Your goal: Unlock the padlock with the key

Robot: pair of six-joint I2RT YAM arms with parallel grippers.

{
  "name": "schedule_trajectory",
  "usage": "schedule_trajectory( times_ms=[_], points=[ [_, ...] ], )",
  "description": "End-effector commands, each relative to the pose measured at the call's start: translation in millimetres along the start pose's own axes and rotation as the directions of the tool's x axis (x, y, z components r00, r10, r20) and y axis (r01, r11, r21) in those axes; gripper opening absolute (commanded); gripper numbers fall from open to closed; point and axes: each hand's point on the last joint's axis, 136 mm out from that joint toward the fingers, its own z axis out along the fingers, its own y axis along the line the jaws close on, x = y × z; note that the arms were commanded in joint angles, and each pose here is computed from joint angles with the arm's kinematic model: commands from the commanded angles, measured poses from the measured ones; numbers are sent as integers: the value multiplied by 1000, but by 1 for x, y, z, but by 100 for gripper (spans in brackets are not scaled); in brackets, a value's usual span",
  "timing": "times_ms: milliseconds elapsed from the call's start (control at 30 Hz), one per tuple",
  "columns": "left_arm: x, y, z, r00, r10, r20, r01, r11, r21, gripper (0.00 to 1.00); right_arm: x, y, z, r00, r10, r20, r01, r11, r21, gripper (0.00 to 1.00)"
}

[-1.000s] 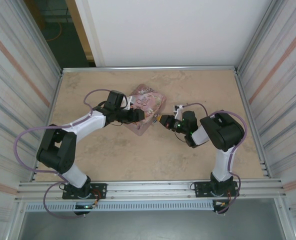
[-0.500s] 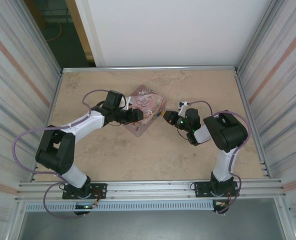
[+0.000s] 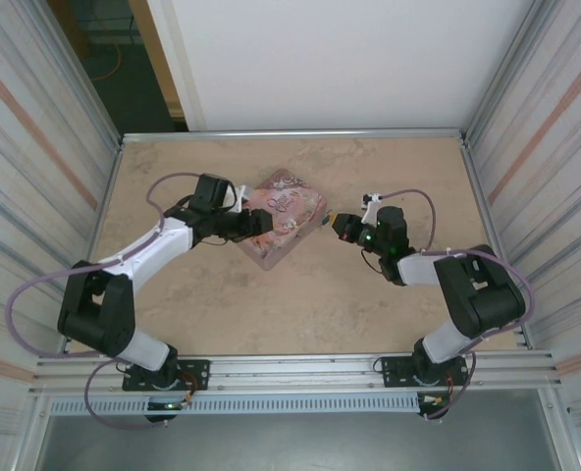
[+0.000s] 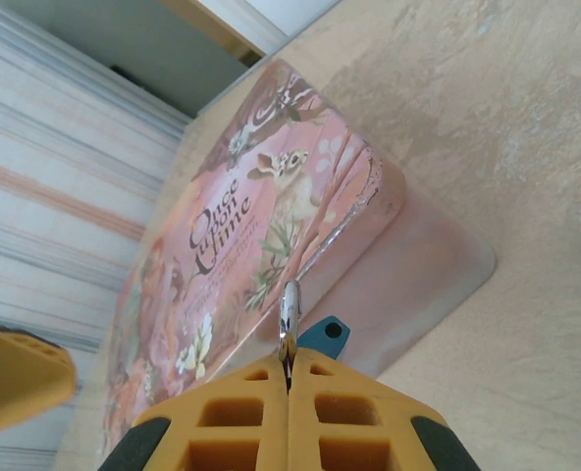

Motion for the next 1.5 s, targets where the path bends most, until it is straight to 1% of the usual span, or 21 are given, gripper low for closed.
schedule_trajectory(
  times_ms=[0, 333, 533, 700, 967, 1133, 1267, 1467],
  points=[
    [-10, -9, -25, 996, 55, 73, -55, 998, 1, 59, 0, -2, -12, 998, -68, -14, 69, 996, 54, 0],
    [-9, 7, -65, 979, 68, 194, -62, 997, -37, 61, -5, 15, -31, 989, -142, -33, 144, 986, 81, 0],
    [-5, 20, -88, 965, 60, 256, -45, 997, -63, 63, -3, 32, -46, 969, -233, -83, 241, 963, 121, 0],
    [-2, 28, -104, 951, 65, 301, -42, 996, -79, 66, 1, 43, -61, 957, -269, -110, 283, 949, 138, 0],
    [4, 36, -125, 930, 80, 358, -49, 994, -96, 74, 13, 65, -83, 904, -358, -233, 397, 905, 151, 0],
    [9, 42, -133, 921, 75, 383, -38, 994, -104, 79, 10, 75, -97, 900, -326, -290, 386, 905, 181, 0],
    [11, 47, -138, 916, 65, 396, -22, 993, -114, 80, 12, 78, -107, 893, -303, -334, 384, 899, 210, 0],
    [13, 49, -146, 909, 49, 413, -1, 993, -116, 81, 14, 71, -121, 901, -213, -378, 337, 892, 301, 0]
  ],
)
